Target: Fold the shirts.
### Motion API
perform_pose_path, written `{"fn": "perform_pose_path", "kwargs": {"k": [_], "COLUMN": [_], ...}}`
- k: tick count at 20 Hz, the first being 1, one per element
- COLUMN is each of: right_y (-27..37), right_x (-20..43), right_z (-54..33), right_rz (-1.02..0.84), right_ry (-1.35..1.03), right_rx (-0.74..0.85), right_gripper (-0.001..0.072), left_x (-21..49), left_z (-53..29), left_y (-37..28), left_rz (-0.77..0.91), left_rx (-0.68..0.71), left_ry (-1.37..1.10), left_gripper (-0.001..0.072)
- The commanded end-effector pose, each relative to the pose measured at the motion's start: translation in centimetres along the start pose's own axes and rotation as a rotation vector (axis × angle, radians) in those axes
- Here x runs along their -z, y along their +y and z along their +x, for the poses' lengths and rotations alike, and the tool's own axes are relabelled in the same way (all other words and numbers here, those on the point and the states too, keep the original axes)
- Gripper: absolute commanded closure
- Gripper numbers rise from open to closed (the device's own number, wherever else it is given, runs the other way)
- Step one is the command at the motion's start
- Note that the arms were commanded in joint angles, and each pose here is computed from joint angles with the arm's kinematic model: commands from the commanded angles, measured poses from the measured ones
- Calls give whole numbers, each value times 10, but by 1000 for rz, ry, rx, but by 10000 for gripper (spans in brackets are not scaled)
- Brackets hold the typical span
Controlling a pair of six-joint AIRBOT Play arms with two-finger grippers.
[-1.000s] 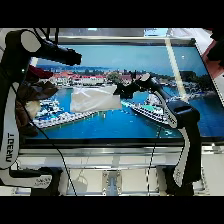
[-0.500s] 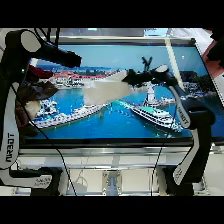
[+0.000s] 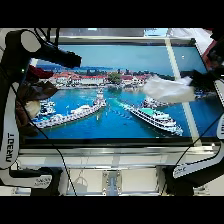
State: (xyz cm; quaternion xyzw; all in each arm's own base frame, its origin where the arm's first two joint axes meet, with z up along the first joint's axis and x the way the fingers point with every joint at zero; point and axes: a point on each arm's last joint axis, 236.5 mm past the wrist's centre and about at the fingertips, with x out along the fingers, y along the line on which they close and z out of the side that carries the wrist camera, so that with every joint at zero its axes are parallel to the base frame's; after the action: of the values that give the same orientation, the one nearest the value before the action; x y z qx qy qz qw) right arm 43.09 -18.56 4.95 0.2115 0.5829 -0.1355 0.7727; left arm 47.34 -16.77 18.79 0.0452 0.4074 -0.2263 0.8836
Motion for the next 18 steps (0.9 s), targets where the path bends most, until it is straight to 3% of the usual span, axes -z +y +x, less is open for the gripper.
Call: {"fn": "perform_pose_path", "kwargs": {"k": [1, 4, 8, 9, 10, 11, 15, 16, 18], "right_y": [-135, -191, -192, -190, -187, -183, -161, -142, -65], "right_x": [57, 118, 144, 148, 150, 149, 134, 123, 90], "right_z": [-53, -77, -65, -61, -58, -58, -66, -62, -42], "right_rz": [199, 278, 268, 256, 238, 229, 179, 160, 87], "right_ry": [152, 374, 465, 485, 498, 497, 430, 390, 255], "right_rx": [309, 528, 548, 544, 536, 535, 513, 445, 153], "right_gripper": [684, 684, 682, 596, 359, 186, 174, 174, 175], "left_x": [0, 0, 0, 1, 2, 4, 4, 4, 4], "left_z": [0, 0, 0, 0, 0, 0, 0, 0, 3], "left_y": [-1, -1, -1, -2, -2, -2, -2, -2, -1], "left_rz": [-32, -48, -71, -73, -73, -73, -73, -74, -80], "left_rx": [3, 4, 4, 4, 5, 6, 6, 6, 6], "left_ry": [-1, -1, 0, 4, 11, 16, 18, 16, 19], "left_gripper": [695, 695, 696, 696, 695, 695, 696, 695, 696]}}
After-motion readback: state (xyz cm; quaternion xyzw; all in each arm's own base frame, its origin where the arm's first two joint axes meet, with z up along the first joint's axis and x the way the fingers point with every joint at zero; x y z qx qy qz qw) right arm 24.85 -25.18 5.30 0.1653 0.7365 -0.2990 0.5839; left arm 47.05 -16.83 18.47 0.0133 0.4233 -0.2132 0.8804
